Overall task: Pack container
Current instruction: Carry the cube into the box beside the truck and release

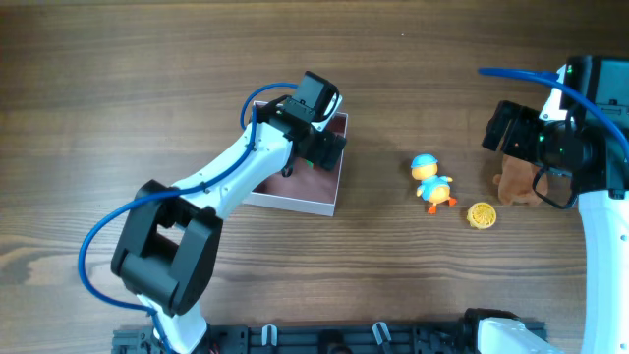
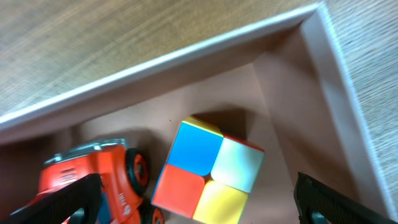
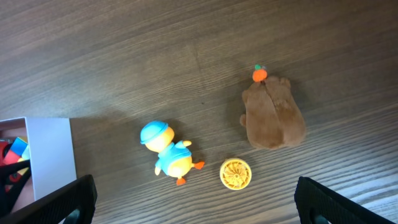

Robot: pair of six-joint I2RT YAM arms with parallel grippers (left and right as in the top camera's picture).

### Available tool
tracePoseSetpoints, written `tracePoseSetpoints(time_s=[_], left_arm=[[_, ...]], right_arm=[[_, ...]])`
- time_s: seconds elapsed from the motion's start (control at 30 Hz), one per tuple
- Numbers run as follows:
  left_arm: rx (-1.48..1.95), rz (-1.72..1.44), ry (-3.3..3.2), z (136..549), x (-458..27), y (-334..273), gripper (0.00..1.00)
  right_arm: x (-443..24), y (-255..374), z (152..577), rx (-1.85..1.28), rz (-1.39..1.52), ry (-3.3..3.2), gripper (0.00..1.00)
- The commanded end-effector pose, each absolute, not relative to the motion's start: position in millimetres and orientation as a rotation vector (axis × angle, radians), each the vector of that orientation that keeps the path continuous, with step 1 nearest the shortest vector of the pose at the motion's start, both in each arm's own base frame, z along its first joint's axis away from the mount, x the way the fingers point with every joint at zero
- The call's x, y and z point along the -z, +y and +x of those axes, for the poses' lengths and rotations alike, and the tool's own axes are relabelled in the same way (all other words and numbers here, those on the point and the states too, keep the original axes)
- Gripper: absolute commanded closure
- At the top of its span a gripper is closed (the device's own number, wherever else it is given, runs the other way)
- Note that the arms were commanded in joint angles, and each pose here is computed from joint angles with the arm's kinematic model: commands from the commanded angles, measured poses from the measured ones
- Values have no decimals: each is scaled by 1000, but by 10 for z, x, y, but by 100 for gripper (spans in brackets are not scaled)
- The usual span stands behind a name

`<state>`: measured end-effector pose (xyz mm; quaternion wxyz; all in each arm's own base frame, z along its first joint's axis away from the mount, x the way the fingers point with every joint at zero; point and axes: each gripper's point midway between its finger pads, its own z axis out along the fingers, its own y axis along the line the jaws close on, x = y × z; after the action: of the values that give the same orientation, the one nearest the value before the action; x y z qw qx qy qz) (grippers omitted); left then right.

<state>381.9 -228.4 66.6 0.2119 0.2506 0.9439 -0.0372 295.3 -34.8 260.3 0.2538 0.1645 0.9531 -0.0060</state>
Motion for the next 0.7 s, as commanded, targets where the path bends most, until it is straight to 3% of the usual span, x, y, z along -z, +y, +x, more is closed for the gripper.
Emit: tracePoseSetpoints(time_s=[0.0, 0.13, 0.27, 0.3, 0.33, 0.4, 0.53, 0.67], left_arm=[[146, 682, 2501, 3815, -1183, -2379, 0], [175, 829, 2454, 3602, -1338, -2530, 0], [133, 1116, 2481, 3291, -1167, -2495, 2], [126, 1161, 2498, 3234, -1117, -2463, 12], [117, 1168, 2521, 3216, -1076, -2419, 31], [112, 1158, 2541, 3229, -1041, -2371, 82], [120, 1117, 2517, 3351, -1074, -2360, 96], [162, 1165, 2454, 3418, -1063, -2484, 96]], right_arm=[[-2568, -339, 2957, 8, 441, 2604, 0], [-2568, -340, 2957, 9, 440, 2604, 0], [-2568, -340, 2957, 9, 440, 2604, 0], [-2568, -340, 2957, 9, 440, 2604, 0], [-2568, -340, 2957, 9, 440, 2604, 0], [-2568, -340, 2957, 9, 441, 2604, 0], [-2568, -339, 2957, 8, 441, 2604, 0], [-2568, -339, 2957, 9, 440, 2604, 0]])
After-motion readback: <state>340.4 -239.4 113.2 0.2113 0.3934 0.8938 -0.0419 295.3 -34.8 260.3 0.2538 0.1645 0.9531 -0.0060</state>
